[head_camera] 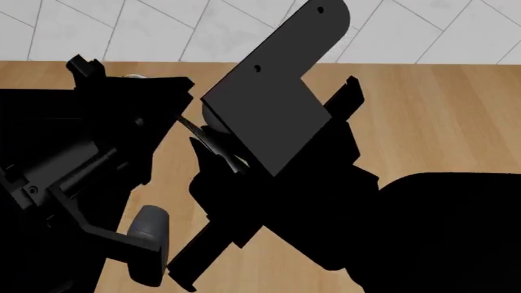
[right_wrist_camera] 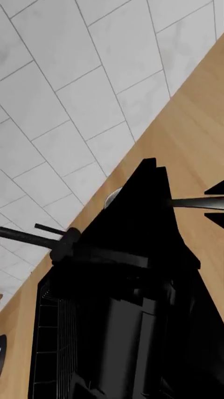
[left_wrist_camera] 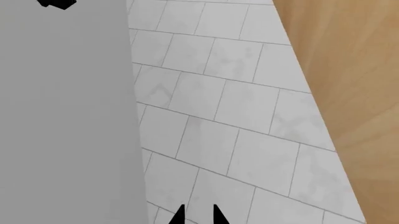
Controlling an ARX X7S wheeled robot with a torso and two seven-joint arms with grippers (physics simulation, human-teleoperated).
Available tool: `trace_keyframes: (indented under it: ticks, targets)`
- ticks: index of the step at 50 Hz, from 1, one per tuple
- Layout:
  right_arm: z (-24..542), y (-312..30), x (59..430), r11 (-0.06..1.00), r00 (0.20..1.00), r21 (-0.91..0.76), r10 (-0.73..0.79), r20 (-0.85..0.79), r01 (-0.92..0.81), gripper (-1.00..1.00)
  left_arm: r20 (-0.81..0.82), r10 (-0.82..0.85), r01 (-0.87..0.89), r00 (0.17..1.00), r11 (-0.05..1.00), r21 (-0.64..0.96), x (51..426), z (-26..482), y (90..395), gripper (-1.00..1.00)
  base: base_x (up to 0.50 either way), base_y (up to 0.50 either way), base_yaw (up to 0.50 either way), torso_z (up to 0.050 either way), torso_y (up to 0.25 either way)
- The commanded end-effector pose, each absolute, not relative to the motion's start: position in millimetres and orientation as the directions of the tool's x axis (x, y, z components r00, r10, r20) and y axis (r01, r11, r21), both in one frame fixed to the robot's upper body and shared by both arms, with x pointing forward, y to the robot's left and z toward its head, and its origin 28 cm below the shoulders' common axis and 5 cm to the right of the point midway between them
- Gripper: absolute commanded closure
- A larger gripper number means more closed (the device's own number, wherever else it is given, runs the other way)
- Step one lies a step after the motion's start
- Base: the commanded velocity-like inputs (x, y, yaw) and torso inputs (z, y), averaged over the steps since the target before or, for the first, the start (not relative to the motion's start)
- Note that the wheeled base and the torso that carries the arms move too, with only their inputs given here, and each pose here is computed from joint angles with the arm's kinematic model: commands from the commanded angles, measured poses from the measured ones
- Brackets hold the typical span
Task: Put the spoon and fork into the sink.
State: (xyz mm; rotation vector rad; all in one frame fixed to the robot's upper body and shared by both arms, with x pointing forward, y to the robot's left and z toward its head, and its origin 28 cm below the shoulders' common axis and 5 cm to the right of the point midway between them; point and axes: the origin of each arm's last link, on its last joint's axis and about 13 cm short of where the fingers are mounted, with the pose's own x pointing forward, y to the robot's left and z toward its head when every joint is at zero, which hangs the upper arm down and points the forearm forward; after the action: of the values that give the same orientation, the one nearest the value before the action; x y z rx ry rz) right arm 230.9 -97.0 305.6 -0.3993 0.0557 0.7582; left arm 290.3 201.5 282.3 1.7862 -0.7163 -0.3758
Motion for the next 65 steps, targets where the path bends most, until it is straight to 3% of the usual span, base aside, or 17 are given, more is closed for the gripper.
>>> trace_keyframes:
  ticks: [1, 6, 7, 18, 25, 41, 51, 62, 65]
  targets:
    - [321.4, -94.2, 232.2, 0.66, 0.733, -0.352, 0.669, -0.126, -0.663, 1.0, 0.057, -0.658, -0.241, 0.751, -0.193, 0.951, 287.1, 280.1, 198.7, 1.0, 0.0, 0.0, 0.0, 0.0, 0.0]
    - [329.2, -95.0, 229.6, 0.682, 0.747, -0.338, 0.655, -0.111, -0.648, 1.0, 0.069, -0.659, -0.264, 0.749, -0.201, 0.943, 286.1, 284.6, 199.9, 1.0, 0.0, 0.0, 0.0, 0.0, 0.0]
    - [331.2, -95.8, 228.2, 0.681, 0.745, -0.332, 0.657, -0.117, -0.653, -1.0, 0.072, -0.658, -0.269, 0.75, -0.204, 0.941, 285.5, 286.0, 200.5, 1.0, 0.0, 0.0, 0.0, 0.0, 0.0]
    - [367.5, -122.2, 180.6, 0.724, 0.784, -0.378, 0.62, -0.007, -0.576, -1.0, 0.08, -0.642, -0.273, 0.762, -0.207, 0.94, 285.1, 285.7, 203.9, 1.0, 0.0, 0.0, 0.0, 0.0, 0.0]
    - [380.8, -149.8, 147.0, 0.811, 0.842, -0.364, 0.527, 0.115, -0.458, -1.0, 0.133, -0.599, -0.28, 0.79, -0.159, 0.947, 277.2, 298.9, 213.6, 1.0, 0.0, 0.0, 0.0, 0.0, 0.0]
    - [366.7, -174.6, 141.2, 0.884, 0.886, -0.289, 0.427, 0.183, -0.366, -1.0, 0.139, -0.37, -0.18, 0.918, -0.077, 0.981, 245.0, 309.0, 245.7, 1.0, 0.0, 0.0, 0.0, 0.0, 0.0]
    - [366.2, -176.2, 145.1, 0.901, 0.897, -0.272, 0.397, 0.197, -0.339, -1.0, 0.091, -0.178, -0.074, 0.98, 0.103, 0.992, 238.9, 307.1, 263.2, 1.0, 0.0, 0.0, 0.0, 0.0, 0.0]
    - [363.6, -175.4, 146.4, 0.902, 0.9, -0.264, 0.394, 0.188, -0.34, -1.0, -0.001, 0.021, -0.009, 1.0, 0.483, 0.876, 245.0, 313.6, 276.7, 1.0, 0.0, 0.0, 0.0, 0.0, 0.0]
    - [363.2, -175.3, 147.1, 0.903, 0.9, -0.262, 0.394, 0.185, -0.341, -1.0, -0.059, 0.058, 0.024, 0.997, 0.48, 0.877, 248.2, 312.2, 280.6, 1.0, 0.0, 0.0, 0.0, 0.0, 0.0]
